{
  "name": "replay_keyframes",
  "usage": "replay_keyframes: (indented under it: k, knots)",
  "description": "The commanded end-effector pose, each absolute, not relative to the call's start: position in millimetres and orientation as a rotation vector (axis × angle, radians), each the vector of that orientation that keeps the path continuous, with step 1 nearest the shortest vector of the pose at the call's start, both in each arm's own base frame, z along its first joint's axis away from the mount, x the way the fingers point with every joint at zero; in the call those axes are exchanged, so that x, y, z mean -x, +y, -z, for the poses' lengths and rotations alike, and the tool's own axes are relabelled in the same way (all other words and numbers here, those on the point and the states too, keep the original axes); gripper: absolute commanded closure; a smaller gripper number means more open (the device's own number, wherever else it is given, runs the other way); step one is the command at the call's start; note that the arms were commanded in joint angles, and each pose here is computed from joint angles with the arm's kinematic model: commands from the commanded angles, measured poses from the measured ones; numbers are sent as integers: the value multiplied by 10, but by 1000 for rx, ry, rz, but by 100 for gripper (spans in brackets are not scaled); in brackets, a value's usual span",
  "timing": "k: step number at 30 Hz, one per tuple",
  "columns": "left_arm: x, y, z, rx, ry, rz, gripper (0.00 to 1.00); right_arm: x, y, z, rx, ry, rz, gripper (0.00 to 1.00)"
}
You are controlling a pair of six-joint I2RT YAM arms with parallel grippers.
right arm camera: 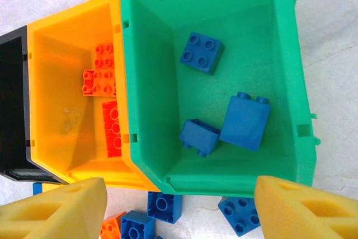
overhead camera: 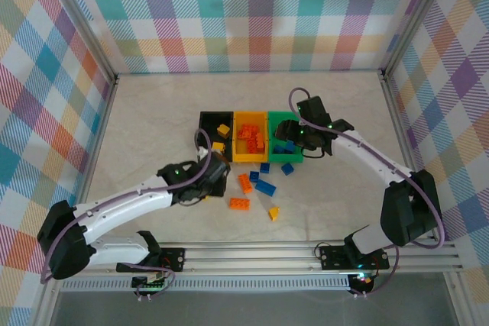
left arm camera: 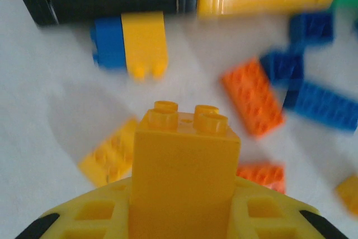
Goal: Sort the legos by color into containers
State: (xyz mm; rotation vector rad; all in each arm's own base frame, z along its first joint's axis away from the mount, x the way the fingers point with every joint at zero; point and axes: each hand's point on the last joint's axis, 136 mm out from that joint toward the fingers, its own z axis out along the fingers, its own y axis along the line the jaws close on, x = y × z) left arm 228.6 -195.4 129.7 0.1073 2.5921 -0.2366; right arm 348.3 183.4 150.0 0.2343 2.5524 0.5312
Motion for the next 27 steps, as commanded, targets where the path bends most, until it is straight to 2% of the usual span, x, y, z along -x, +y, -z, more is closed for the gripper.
replay_keyframes:
  k: [1,10,15,21,24,27]
  knots:
    - [-2780,-1881,-1477,-65,2530,171,71,-3448,1822,-1537,-256,2533,-567,29]
    - [-3888,-1932,-1365,20,2542,73,74,-3293,1774,-1527,-248,2543,-585,29]
    - [-4131,-1961,-1275,27,2566,51,64,-3183,1874,-1631,-186,2518,-698,29]
    - [-4052,-2081,-1518,10,2538,162,37,-3043,1985,-1738,-112,2494,-822,28]
    - [-3795,-2149,-1644,-36,2528,205,25,-2985,2018,-1785,-89,2483,-867,28]
    - [-3422,-2192,-1682,-73,2532,254,19,-2921,2068,-1819,-61,2479,-919,28]
